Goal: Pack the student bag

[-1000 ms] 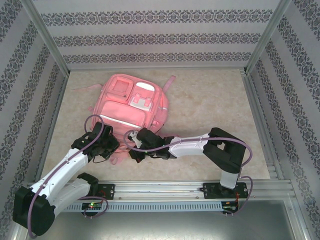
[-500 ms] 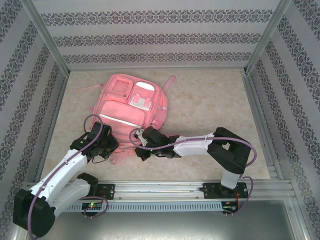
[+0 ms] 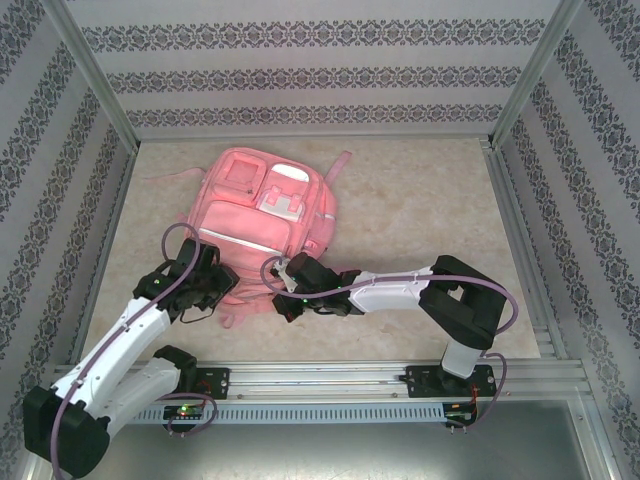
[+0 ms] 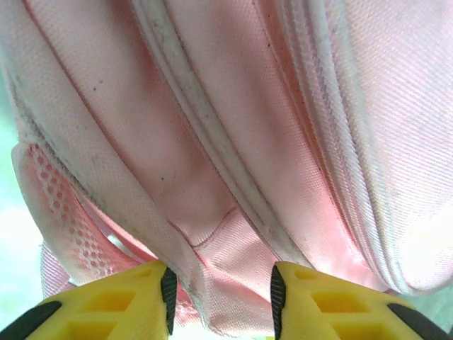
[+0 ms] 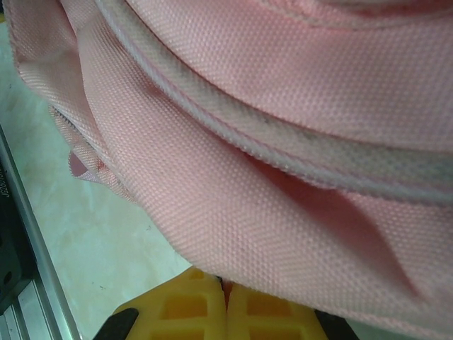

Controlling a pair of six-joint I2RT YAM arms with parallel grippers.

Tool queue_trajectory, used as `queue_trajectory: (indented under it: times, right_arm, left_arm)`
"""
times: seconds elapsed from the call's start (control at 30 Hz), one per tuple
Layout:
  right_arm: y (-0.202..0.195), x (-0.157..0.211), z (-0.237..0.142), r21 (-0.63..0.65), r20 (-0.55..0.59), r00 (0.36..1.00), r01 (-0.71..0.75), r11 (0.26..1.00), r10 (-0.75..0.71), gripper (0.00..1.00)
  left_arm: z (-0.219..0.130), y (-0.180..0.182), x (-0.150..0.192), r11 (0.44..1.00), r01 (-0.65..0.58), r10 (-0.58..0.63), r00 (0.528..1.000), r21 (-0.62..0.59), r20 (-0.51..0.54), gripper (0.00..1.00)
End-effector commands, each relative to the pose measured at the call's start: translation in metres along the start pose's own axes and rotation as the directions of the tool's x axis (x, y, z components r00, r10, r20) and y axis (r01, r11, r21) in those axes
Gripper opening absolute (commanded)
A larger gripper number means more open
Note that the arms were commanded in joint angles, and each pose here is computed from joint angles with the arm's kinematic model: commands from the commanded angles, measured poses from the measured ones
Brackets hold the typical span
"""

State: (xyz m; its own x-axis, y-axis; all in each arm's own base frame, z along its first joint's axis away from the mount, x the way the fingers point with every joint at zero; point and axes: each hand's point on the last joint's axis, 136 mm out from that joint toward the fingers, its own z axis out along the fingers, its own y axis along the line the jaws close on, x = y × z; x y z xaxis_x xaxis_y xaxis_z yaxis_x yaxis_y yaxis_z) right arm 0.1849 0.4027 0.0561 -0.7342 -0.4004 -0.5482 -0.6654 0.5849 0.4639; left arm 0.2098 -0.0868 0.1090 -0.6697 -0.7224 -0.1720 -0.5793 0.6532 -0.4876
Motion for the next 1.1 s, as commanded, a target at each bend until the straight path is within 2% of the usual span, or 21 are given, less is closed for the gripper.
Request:
queue_trajectory:
  times: [0.0, 0.23, 0.5, 0.63, 0.87, 1.07]
  right_arm:
    - [0.008, -0.008, -0.003, -0.019, 0.005, 1.000, -0.006, 1.000, 0.006, 0.00]
    - [0.010, -0.010, -0.002, -0.021, 0.018, 1.000, 0.003, 1.000, -0.003, 0.00]
    - [0.011, -0.007, 0.000, -0.024, 0.021, 1.000, 0.005, 1.000, -0.005, 0.00]
    - [0.012, -0.008, 0.001, -0.023, 0.024, 1.000, 0.009, 1.000, -0.008, 0.00]
    - [0.007, -0.010, -0.003, 0.010, 0.030, 0.999, 0.023, 1.000, -0.023, 0.00]
    - [-0.002, -0.009, -0.009, 0.043, 0.026, 0.999, 0.027, 0.999, -0.029, 0.00]
  left_arm:
    - [-0.007, -0.004, 0.011, 0.999, 0.044, -0.044, 0.999, 0.011, -0.016, 0.43]
    - [0.008, -0.030, 0.029, 0.996, 0.068, -0.066, 0.997, 0.061, -0.035, 0.44]
    - [0.030, -0.022, 0.028, 0.988, 0.154, -0.154, 0.988, 0.029, -0.005, 0.43]
    - [0.036, -0.016, 0.029, 0.985, 0.174, -0.174, 0.985, 0.020, -0.004, 0.31]
    - [0.025, -0.010, 0.013, 0.990, 0.141, -0.141, 0.986, 0.008, 0.084, 0.11]
    - [0.019, 0.001, 0.000, 0.990, 0.137, -0.133, 0.984, -0.028, 0.122, 0.06]
